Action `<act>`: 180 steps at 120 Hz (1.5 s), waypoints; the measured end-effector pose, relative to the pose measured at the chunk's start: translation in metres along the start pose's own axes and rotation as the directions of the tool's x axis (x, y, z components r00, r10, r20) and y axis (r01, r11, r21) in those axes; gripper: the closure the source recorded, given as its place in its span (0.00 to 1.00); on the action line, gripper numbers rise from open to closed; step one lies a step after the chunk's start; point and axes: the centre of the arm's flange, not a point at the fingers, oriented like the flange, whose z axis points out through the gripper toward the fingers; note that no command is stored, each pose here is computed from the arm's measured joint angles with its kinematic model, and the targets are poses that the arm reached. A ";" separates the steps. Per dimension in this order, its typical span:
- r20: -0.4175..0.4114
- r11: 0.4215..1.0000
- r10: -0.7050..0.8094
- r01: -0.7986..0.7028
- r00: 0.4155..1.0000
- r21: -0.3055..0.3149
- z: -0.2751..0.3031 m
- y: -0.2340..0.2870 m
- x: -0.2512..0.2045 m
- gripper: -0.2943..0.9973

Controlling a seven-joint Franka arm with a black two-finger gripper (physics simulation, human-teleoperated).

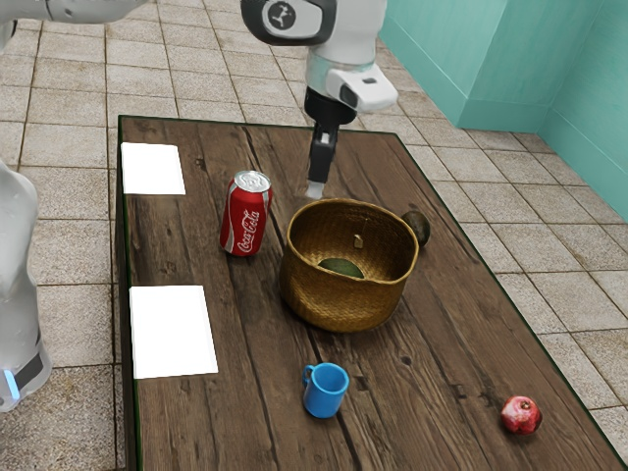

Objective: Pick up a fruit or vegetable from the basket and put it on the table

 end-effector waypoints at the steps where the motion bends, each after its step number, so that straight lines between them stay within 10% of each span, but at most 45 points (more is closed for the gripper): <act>1: -0.006 1.000 0.006 -0.006 1.000 0.002 -0.001 0.003 0.002 0.23; 59: -0.083 0.991 0.135 -0.136 0.987 -0.004 0.003 -0.006 0.095 0.23; 105: 0.020 0.951 -0.310 0.310 0.950 0.008 0.022 -0.054 0.071 0.23; 138: -0.021 0.998 0.047 -0.046 0.999 0.034 0.043 -0.068 0.042 0.23; 180: -0.050 0.903 0.427 -0.423 0.903 0.074 0.088 -0.042 0.043 0.23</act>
